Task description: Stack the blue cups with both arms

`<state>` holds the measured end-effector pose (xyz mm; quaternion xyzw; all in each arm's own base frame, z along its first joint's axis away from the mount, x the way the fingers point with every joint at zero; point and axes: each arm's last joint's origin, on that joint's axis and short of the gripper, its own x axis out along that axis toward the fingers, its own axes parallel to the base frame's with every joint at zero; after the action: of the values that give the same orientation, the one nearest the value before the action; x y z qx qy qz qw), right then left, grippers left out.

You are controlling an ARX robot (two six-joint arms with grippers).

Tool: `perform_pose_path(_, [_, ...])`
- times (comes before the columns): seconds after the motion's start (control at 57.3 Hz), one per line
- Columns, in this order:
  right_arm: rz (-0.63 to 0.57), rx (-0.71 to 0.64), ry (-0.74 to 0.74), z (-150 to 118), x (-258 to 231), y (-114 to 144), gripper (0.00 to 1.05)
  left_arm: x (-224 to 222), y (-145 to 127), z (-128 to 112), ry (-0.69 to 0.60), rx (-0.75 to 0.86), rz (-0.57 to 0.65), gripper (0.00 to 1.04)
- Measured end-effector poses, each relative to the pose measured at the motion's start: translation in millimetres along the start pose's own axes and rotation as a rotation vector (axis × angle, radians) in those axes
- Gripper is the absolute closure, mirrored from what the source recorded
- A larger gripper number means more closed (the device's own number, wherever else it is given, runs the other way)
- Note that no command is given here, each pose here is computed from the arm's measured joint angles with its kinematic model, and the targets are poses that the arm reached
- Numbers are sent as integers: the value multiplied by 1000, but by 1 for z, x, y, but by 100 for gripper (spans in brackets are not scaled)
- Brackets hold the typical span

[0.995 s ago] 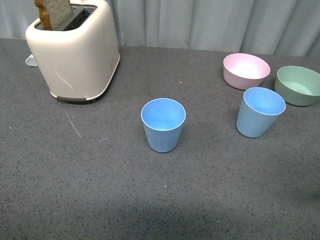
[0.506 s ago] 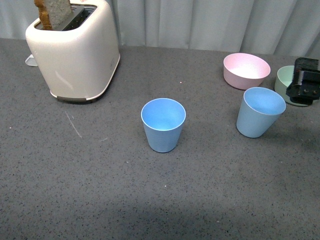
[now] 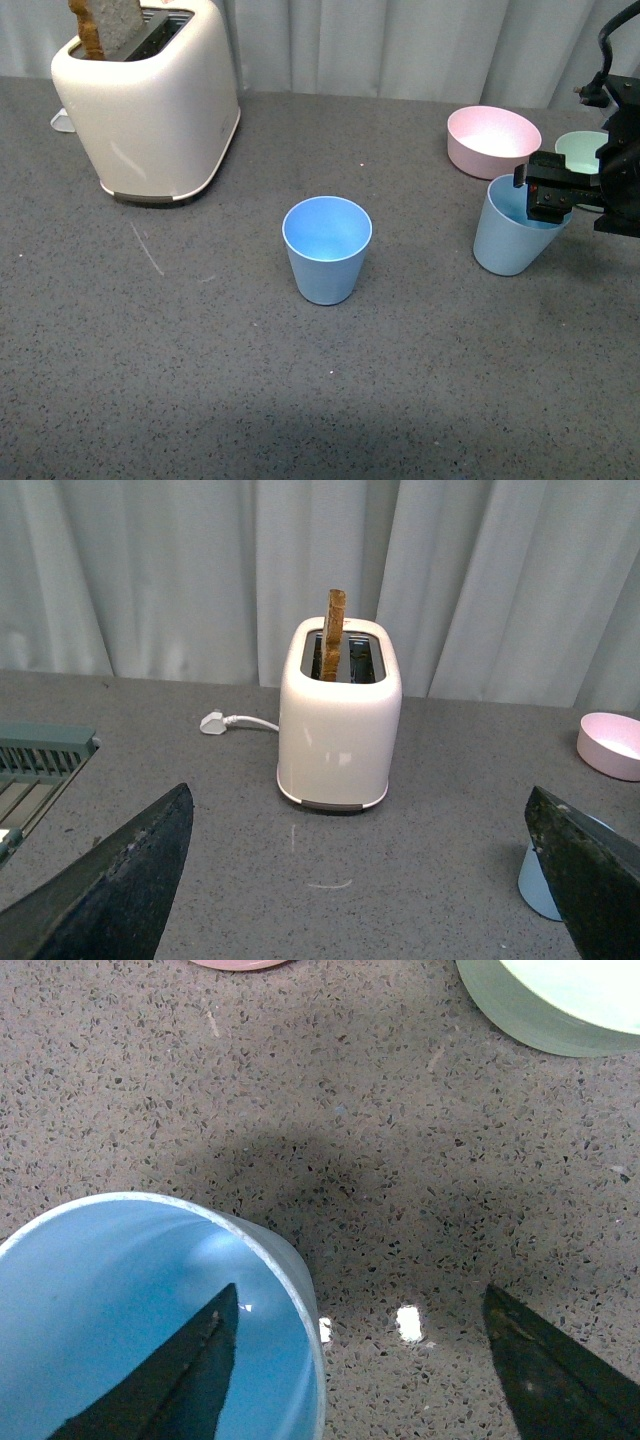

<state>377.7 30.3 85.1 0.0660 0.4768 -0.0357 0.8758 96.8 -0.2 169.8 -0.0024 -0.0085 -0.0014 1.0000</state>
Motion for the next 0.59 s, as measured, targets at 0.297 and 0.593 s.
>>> perform_pose_path(0.297, [1, 18, 6, 4, -1, 2, 82, 0, 0, 0, 0, 0, 0, 7])
perform_pose_path(0.593, [38, 52, 37, 6, -7, 3, 104, 0, 0, 0, 0, 0, 0, 7])
